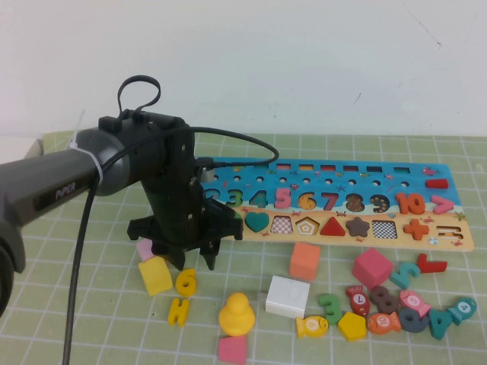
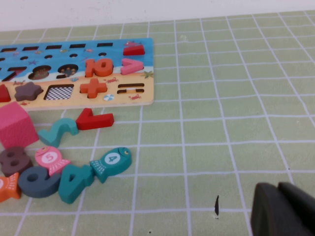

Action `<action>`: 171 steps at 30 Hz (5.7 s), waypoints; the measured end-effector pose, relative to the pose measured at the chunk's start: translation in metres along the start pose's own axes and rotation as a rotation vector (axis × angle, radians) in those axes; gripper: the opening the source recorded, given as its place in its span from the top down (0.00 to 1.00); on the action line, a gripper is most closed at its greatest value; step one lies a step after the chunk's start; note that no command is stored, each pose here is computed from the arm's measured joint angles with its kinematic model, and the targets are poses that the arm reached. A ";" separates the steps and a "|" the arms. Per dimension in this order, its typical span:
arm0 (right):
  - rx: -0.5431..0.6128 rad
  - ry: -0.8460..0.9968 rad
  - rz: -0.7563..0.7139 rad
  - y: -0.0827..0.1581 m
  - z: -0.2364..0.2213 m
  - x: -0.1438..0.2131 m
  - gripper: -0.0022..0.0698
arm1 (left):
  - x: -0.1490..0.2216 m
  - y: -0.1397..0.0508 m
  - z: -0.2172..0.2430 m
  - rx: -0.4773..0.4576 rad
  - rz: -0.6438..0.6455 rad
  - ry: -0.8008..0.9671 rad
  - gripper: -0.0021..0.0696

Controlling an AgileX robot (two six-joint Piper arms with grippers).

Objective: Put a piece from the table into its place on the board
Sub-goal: Pick up the "number 6", then place the "number 6" into the hole of the number 6

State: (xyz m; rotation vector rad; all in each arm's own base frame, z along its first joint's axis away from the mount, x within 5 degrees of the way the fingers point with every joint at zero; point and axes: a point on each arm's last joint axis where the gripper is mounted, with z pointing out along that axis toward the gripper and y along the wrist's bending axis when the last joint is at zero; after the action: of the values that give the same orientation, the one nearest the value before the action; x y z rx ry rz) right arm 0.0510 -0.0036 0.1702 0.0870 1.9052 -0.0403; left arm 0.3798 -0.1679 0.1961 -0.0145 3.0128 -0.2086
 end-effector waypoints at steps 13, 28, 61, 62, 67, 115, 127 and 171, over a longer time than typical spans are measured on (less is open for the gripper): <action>0.000 0.000 0.000 0.000 0.000 0.000 0.97 | 0.002 0.003 0.002 -0.032 0.000 0.028 0.46; 0.000 0.000 0.000 0.000 0.000 0.000 0.97 | 0.009 0.000 0.024 -0.106 0.002 0.112 0.65; 0.000 0.000 0.000 0.000 0.000 0.000 0.97 | 0.014 -0.029 0.003 0.080 0.058 0.052 0.68; 0.000 0.000 0.000 0.000 0.000 0.000 0.97 | 0.016 -0.033 0.003 0.079 0.070 0.054 0.68; 0.000 0.000 0.000 0.000 0.000 0.000 0.97 | 0.023 -0.041 0.004 0.027 0.135 0.052 0.68; 0.000 0.000 -0.009 0.000 0.000 0.000 0.97 | 0.026 -0.028 0.026 -0.112 0.180 0.154 0.62; 0.000 0.000 -0.009 0.000 0.000 0.000 0.97 | -0.017 -0.057 -0.027 0.011 0.204 -0.104 0.62; 0.000 0.000 -0.009 0.000 0.000 0.000 0.97 | -0.080 -0.142 0.033 0.204 0.284 -0.321 0.62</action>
State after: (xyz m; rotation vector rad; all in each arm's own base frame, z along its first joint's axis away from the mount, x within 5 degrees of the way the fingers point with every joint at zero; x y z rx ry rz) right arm 0.0510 -0.0036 0.1702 0.0783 1.9057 -0.0465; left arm 0.4638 -0.3116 0.1924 0.3600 2.6224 -0.4357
